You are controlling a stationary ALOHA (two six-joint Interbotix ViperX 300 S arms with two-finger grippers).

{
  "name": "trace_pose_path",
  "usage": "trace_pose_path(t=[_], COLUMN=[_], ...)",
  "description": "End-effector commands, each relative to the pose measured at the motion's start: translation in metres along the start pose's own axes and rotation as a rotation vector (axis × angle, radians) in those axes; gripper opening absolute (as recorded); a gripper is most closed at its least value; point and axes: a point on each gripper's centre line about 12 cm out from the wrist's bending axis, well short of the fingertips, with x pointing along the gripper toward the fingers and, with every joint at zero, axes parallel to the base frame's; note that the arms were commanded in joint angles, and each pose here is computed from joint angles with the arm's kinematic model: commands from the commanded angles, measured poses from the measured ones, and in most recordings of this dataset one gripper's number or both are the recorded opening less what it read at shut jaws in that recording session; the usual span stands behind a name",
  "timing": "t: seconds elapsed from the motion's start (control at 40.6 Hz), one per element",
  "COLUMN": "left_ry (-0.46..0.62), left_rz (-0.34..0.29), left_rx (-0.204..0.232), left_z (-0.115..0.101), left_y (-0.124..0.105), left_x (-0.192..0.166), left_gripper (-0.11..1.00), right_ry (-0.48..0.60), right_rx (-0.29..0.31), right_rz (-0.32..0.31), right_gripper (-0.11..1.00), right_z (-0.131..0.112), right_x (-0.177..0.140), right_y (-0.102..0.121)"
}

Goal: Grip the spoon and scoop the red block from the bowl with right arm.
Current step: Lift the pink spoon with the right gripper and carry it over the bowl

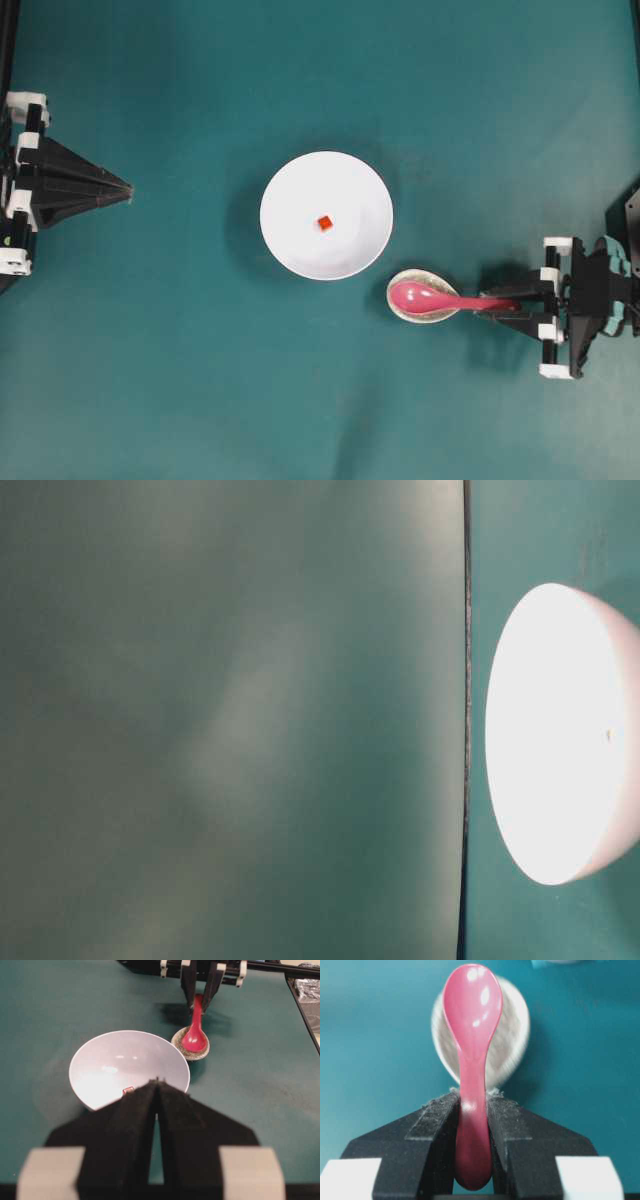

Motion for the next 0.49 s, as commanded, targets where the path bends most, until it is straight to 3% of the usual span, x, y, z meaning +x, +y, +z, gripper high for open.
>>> trace_pose_path(t=[0.0,0.099,0.222,0.394,0.468], left_ry=[-0.041,-0.070,-0.081,-0.073,-0.075], left_rz=[-0.004,-0.007,-0.008,-0.007,-0.008], left_rx=[0.005,0.006,0.009,0.015,0.015], left_z=[0.013,0.017,0.018,0.016,0.017], left_y=[-0.001,-0.002,-0.002,-0.002,-0.002], left_x=[0.001,0.001,0.000,0.001,0.001], left_gripper=[0.00,0.00,0.00,0.00,0.00], right_ry=[-0.111,-0.207,-0.295,-0.252,-0.193], right_rx=[0.069,0.107,0.092,0.071,0.093], right_rz=[0.024,0.026,0.020,0.058,0.095], right_gripper=[0.22,0.22,0.22,0.22,0.22], right_z=[0.030,0.064,0.112,0.165,0.186], right_x=[0.000,-0.001,-0.005,-0.005,-0.003], right_y=[0.010,0.012,0.013,0.006,-0.002])
